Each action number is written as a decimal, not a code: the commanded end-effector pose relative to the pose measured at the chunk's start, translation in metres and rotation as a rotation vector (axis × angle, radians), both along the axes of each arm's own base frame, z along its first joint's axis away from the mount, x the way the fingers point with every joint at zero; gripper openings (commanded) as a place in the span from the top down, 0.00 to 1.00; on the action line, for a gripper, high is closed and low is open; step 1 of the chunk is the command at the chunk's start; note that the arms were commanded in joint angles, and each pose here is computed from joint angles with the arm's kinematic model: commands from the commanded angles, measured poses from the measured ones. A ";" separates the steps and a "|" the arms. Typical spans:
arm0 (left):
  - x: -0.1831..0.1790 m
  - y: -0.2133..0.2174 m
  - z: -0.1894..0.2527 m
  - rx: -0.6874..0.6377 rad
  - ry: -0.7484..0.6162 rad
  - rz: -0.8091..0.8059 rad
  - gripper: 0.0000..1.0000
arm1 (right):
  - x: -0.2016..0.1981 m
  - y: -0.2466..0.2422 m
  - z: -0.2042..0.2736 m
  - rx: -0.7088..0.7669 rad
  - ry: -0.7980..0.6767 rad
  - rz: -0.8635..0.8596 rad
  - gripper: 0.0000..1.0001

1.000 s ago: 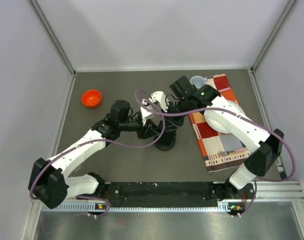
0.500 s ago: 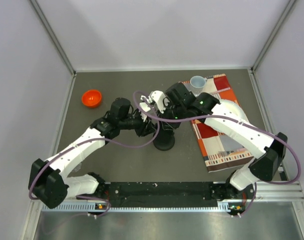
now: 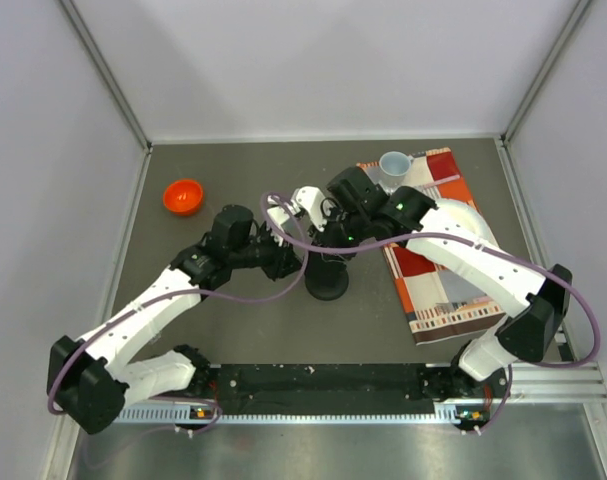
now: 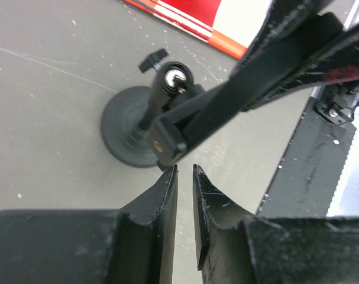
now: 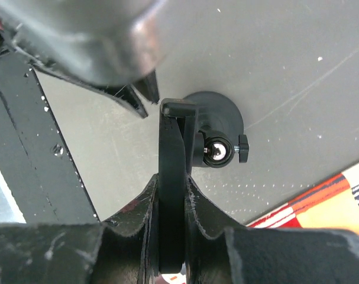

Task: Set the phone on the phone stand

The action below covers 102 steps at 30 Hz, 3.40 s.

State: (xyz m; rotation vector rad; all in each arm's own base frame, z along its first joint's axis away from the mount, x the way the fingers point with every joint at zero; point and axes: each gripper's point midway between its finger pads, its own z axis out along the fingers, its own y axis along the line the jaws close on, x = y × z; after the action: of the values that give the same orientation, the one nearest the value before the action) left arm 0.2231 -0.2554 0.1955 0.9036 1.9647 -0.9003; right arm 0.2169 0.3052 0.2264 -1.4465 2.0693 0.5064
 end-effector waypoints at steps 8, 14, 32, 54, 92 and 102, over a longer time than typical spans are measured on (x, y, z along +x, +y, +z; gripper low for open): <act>-0.030 0.026 0.048 -0.107 -0.028 0.100 0.41 | -0.007 0.012 -0.005 0.044 0.037 0.199 1.00; -0.017 0.060 0.049 -0.091 -0.047 0.348 0.41 | -0.007 0.010 -0.009 0.035 0.052 0.263 1.00; -0.010 0.091 0.057 -0.148 -0.106 0.549 0.27 | 0.008 0.035 0.025 0.146 0.040 0.183 0.42; -0.015 0.036 0.081 -0.212 -0.092 0.244 0.37 | -0.022 -0.020 0.052 0.870 0.115 -0.314 0.19; -0.053 0.041 0.101 -0.267 -0.131 0.129 0.22 | 0.004 0.003 0.045 0.754 -0.029 -0.009 0.59; -0.051 0.048 0.086 -0.202 -0.126 0.151 0.22 | 0.016 0.005 0.048 0.685 -0.061 0.173 1.00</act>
State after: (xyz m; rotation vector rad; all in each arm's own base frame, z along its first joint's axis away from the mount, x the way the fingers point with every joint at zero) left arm 0.1676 -0.2095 0.2692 0.6640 1.8130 -0.9444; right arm 0.2343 0.3100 0.2387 -1.0744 1.6847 1.0493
